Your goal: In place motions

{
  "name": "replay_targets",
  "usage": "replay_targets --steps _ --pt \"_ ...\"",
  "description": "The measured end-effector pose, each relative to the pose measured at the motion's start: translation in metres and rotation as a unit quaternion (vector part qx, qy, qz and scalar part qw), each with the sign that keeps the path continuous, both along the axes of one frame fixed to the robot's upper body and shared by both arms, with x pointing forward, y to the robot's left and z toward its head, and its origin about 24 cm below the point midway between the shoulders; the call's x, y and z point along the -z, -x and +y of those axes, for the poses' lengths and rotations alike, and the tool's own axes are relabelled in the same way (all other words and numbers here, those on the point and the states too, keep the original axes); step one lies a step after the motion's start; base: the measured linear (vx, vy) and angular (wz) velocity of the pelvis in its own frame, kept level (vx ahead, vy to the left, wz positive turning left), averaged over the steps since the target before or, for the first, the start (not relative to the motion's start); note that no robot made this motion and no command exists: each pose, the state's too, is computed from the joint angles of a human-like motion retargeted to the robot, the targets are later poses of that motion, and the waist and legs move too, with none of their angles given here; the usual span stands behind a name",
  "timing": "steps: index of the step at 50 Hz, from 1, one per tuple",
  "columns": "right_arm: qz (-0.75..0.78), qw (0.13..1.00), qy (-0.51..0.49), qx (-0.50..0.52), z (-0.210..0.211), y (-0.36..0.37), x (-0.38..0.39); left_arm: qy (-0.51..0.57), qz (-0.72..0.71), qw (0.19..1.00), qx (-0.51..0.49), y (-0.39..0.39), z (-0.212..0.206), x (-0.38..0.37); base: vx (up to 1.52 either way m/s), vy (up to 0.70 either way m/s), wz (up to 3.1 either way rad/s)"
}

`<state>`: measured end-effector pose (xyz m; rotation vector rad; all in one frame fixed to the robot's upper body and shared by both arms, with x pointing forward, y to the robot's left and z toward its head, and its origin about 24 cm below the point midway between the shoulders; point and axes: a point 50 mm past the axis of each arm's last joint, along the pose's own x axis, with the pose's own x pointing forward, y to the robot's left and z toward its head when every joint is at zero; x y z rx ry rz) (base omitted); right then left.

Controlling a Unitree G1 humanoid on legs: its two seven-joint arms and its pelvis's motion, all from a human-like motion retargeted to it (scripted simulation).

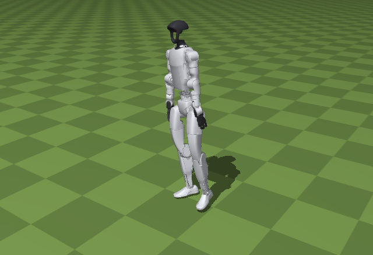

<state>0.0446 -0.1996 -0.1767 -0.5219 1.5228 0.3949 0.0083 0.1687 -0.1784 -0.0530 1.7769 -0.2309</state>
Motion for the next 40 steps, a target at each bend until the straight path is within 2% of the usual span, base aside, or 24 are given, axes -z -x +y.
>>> replay_targets --steps 5,10,20,34,40 --pt "-0.007 1.0 0.007 -0.017 -0.006 -0.003 -0.001 -0.009 -0.001 1.0 0.029 -0.001 0.002 0.0 -0.04 0.02 0.2" --pt "-0.002 0.999 0.015 -0.029 -0.009 -0.001 -0.001 -0.003 0.031 0.999 0.009 0.021 -0.002 -0.001 -0.01 0.1 -0.21" --pt "0.016 0.998 0.011 0.053 -0.004 0.021 0.001 0.026 0.069 0.997 -0.038 0.041 -0.009 -0.004 -0.06 0.18 -0.1" --pt "-0.013 0.996 0.003 0.089 0.001 0.013 0.001 0.02 0.035 0.999 -0.021 0.02 -0.004 -0.002 -0.1 0.12 -0.23" --pt "-0.032 0.998 0.002 0.061 0.004 0.004 0.001 0.006 0.043 0.999 -0.009 0.023 0.0 -0.002 -0.03 -0.06 -0.01"
